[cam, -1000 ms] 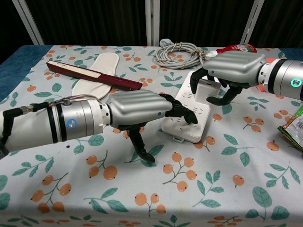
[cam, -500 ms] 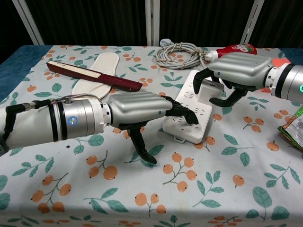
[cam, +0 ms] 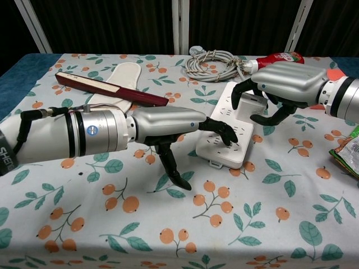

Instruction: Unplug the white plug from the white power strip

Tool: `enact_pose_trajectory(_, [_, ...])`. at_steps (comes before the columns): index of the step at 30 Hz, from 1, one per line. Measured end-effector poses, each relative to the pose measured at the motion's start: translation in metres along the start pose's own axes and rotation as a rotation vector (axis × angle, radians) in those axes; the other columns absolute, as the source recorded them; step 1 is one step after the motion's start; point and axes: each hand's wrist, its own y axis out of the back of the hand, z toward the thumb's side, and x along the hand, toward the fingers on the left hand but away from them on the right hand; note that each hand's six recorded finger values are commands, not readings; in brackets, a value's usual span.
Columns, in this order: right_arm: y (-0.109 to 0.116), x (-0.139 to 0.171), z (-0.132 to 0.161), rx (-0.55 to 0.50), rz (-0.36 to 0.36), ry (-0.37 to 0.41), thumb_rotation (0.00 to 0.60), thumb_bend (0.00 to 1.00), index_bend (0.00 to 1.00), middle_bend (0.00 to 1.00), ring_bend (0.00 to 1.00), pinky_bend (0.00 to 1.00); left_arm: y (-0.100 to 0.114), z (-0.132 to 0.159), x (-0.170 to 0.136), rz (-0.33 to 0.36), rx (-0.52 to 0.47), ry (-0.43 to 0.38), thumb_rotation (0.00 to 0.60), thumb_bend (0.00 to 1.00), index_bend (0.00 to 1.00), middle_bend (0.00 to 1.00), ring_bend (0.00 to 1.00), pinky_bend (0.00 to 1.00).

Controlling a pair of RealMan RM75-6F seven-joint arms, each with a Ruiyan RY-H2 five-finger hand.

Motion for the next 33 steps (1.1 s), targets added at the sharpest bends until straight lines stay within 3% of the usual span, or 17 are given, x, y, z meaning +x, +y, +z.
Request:
enact_pose_trajectory(25, [0.001,0.011,-0.006,-0.030,-0.099,-0.007,0.600,0.61,0.95,0.70,0.57,0.61,0.005,-0.005,0.003,-0.021,-0.026,0.016,0.600,0.08,0.14,0.18,0.09,0.10])
enact_pose_trajectory(33, [0.018,0.015,-0.013,-0.084,-0.134,-0.030,0.600,0.61,0.91,0.69,0.56,0.61,0.016,0.001,-0.002,0.033,0.030,-0.010,0.600,0.08,0.14,0.18,0.09,0.10])
